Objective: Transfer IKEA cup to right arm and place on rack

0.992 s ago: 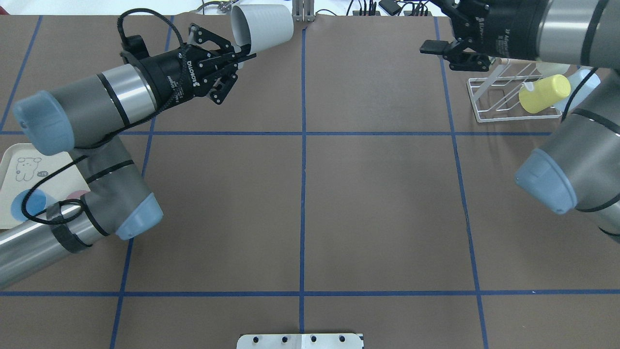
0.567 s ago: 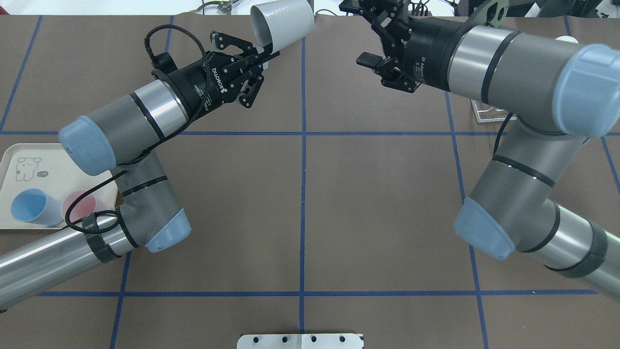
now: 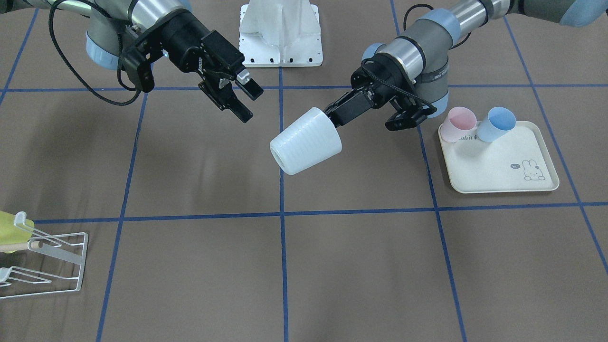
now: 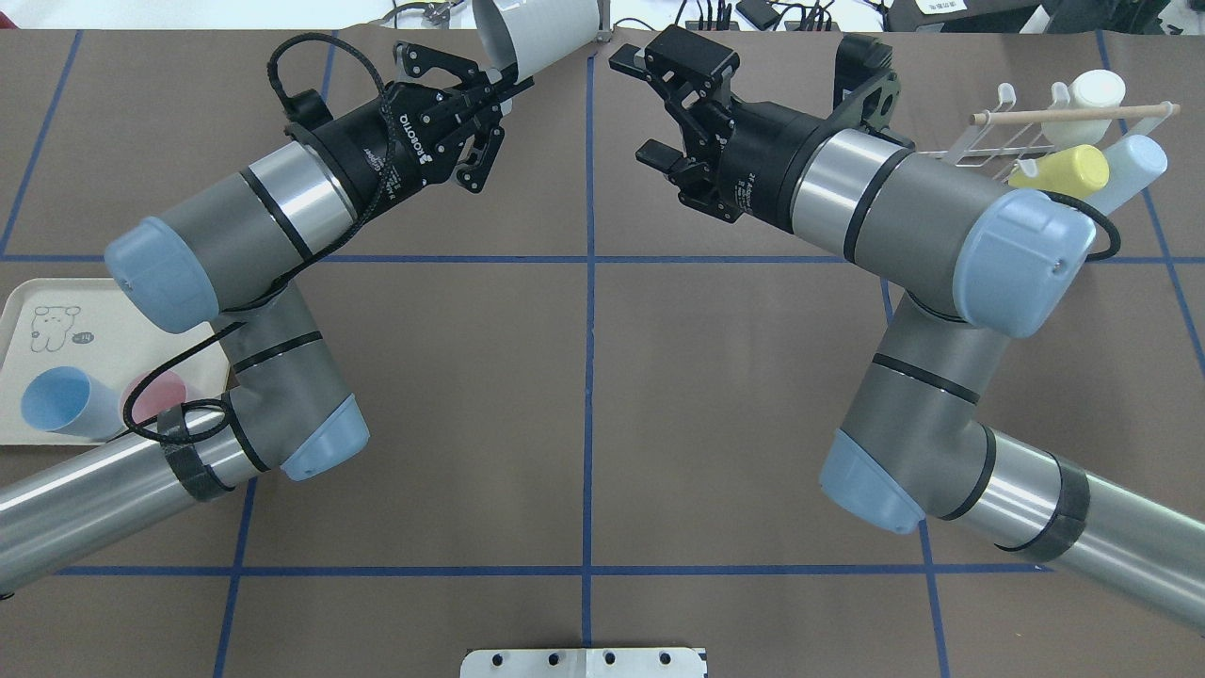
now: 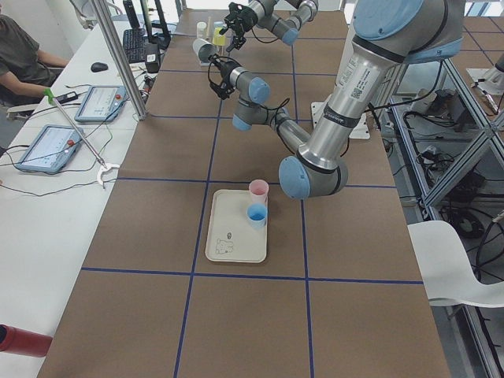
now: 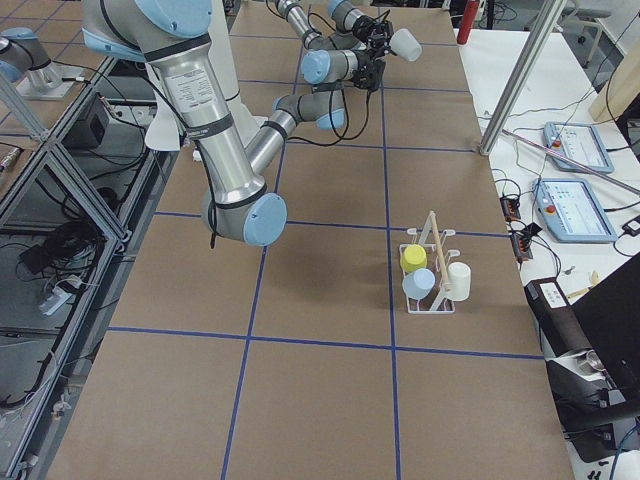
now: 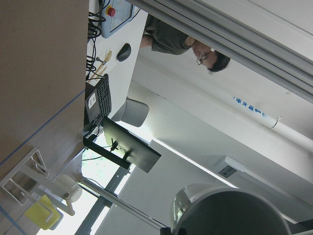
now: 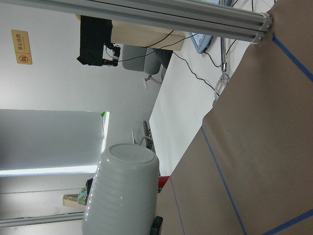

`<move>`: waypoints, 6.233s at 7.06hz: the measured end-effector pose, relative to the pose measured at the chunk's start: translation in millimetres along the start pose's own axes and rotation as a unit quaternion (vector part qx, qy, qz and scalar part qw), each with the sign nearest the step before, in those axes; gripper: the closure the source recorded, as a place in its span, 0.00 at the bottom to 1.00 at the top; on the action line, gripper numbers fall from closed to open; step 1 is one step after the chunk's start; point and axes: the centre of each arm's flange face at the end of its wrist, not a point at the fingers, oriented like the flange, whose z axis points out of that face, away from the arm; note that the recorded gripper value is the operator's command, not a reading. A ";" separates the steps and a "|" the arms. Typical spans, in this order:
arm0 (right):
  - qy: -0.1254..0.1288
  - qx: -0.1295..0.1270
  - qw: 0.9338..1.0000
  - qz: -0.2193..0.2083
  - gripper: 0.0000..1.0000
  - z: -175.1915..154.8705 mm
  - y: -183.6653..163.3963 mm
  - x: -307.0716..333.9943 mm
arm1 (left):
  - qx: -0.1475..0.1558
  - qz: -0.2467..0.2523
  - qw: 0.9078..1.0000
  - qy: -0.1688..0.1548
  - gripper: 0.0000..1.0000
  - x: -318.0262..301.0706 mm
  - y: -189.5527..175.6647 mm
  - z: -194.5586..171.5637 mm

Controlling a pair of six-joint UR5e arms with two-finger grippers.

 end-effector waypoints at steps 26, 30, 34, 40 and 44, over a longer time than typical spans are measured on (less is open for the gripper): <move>-0.010 0.017 1.000 0.001 0.35 8.9 -4.3 -2.4 | -0.056 -0.043 0.997 -0.026 1.00 -49.4 67.8 3.1; -0.015 0.015 1.000 0.009 1.00 11.4 -6.0 2.5 | -0.061 -0.044 0.997 -0.024 0.00 -46.9 73.0 3.0; -0.038 0.018 0.999 0.008 1.00 12.4 -25.4 6.2 | -0.063 -0.042 0.997 -0.022 0.00 -43.2 73.8 -1.0; 0.002 0.108 0.989 -0.103 1.00 0.1 -105.8 -11.0 | -0.054 0.011 0.998 -0.014 0.00 -28.6 61.2 -6.5; 0.167 0.260 0.900 -0.308 1.00 -35.2 -204.8 24.8 | -0.026 0.107 0.993 -0.034 0.00 -35.0 45.5 -7.3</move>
